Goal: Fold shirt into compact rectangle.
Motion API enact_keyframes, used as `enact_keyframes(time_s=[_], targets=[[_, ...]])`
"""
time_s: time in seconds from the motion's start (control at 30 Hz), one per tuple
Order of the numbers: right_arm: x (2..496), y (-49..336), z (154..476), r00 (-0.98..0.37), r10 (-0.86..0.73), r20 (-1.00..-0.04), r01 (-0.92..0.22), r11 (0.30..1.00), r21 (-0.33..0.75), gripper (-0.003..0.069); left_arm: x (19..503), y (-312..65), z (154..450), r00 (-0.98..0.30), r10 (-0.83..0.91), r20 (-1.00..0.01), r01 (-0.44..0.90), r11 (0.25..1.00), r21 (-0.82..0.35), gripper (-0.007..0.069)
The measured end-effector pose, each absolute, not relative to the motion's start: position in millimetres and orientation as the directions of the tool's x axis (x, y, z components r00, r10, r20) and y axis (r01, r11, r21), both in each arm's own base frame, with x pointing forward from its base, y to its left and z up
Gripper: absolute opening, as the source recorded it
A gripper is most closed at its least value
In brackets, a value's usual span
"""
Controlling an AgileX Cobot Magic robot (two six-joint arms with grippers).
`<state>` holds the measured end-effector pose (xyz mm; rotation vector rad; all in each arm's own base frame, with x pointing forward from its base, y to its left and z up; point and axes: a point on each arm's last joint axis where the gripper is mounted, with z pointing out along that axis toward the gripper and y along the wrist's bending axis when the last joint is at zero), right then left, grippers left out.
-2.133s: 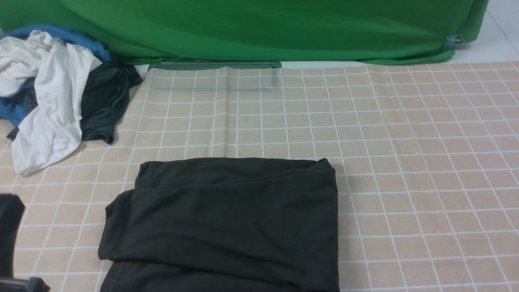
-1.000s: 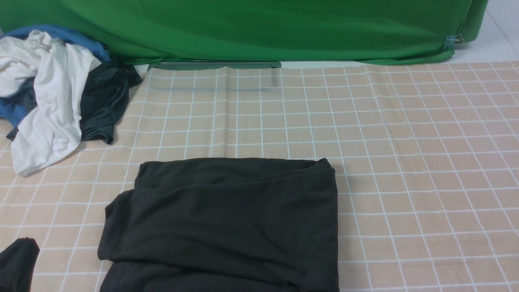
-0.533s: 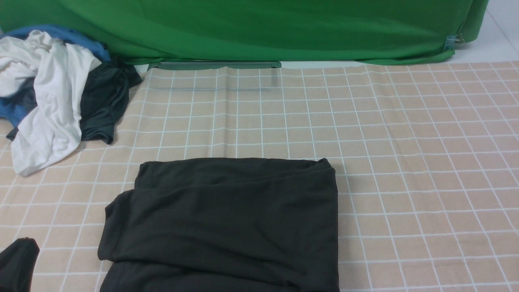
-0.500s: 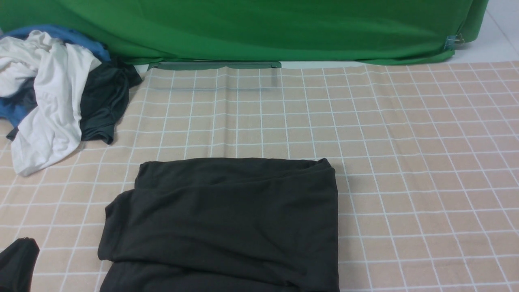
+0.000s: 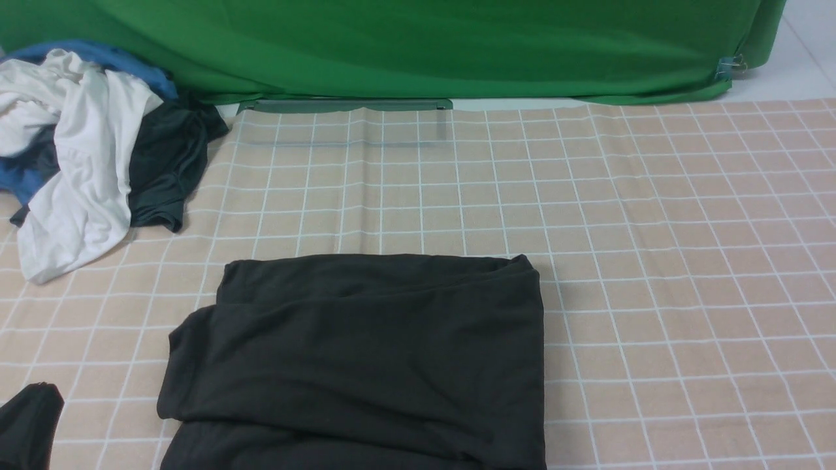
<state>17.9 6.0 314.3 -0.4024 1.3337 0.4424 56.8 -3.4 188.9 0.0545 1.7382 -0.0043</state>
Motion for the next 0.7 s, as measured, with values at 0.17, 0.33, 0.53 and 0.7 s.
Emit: enact_keyframes(time_s=[0.17,0.33,0.53,0.7], targets=[[42,9,254,0.011,-0.037,-0.999,-0.28,0.959,-0.039,0.0239,57,-3,189,-0.166,0.034,-0.985,0.039,0.999,0.028,0.0019],[54,0,197,-0.164,-0.057,-0.985,-0.054,0.997,-0.048,0.0239,57,-3,189,-0.166,0.034,-0.985,0.039,0.999,0.028,0.0019],[55,-5,188,-0.177,-0.046,-0.983,0.051,0.997,-0.055,0.0239,57,-3,189,-0.167,0.034,-0.985,0.039,0.999,0.028,0.0019],[55,-6,188,-0.172,-0.042,-0.984,0.059,0.997,-0.052,0.0239,57,-3,189,-0.167,0.034,-0.985,0.039,0.999,0.028,0.0019]])
